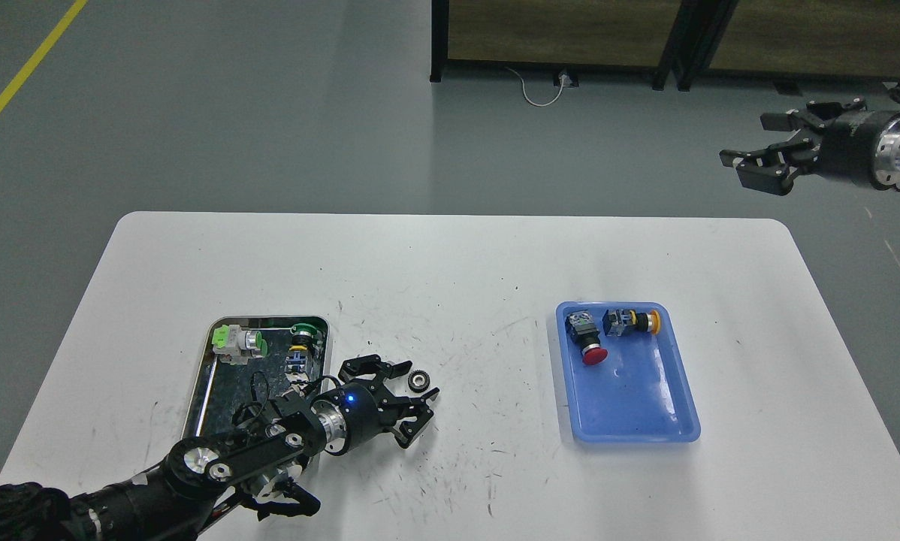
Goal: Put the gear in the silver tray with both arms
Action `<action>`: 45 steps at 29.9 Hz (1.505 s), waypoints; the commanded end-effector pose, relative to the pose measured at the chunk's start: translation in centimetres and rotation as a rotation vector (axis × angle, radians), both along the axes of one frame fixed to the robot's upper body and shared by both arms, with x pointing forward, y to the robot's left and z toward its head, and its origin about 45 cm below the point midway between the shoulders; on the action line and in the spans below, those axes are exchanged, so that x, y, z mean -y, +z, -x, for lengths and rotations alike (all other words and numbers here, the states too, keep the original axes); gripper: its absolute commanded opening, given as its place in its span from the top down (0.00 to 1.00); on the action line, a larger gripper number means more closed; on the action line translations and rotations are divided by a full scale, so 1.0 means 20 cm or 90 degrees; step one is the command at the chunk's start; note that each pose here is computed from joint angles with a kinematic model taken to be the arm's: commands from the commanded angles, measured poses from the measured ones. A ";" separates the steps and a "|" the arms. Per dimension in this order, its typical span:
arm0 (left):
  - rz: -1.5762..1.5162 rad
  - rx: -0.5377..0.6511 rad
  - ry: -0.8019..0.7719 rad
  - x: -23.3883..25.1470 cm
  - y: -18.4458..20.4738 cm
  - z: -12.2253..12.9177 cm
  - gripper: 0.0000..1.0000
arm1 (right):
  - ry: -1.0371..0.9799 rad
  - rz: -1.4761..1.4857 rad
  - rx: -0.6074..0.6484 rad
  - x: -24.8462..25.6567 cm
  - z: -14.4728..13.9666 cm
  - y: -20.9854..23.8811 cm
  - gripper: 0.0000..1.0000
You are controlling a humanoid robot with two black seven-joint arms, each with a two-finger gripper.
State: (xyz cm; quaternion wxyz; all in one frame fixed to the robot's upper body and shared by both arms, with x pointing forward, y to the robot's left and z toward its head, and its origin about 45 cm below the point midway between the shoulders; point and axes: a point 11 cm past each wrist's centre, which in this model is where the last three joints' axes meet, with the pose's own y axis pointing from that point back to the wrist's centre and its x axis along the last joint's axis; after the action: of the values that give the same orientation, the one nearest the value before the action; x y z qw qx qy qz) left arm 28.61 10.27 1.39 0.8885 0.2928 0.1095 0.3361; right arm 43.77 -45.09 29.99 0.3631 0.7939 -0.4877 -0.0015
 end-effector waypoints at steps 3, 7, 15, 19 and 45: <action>-0.007 -0.003 -0.011 0.01 -0.01 0.01 0.67 | -0.001 0.000 -0.001 0.00 0.00 0.00 0.22; -0.007 -0.003 -0.017 0.02 0.00 0.01 0.79 | 0.000 0.000 -0.001 0.00 0.00 0.00 0.22; 0.027 0.024 -0.027 0.07 0.14 -0.07 0.82 | 0.001 0.001 -0.001 0.00 0.00 -0.01 0.22; 0.030 0.042 0.017 -0.12 0.27 -0.22 0.81 | 0.006 -0.002 -0.002 -0.02 0.00 -0.02 0.22; -0.089 -0.022 0.119 -1.08 0.32 0.17 0.79 | 0.036 -0.031 -0.019 -0.24 -0.10 -0.17 0.22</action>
State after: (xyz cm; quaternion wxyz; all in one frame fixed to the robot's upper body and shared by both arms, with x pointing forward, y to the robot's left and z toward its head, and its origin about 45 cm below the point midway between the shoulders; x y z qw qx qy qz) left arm 25.17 32.34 8.33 0.8297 0.3506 0.1249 0.4161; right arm 45.55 -40.47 26.87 0.3499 0.8162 -0.4597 -0.0137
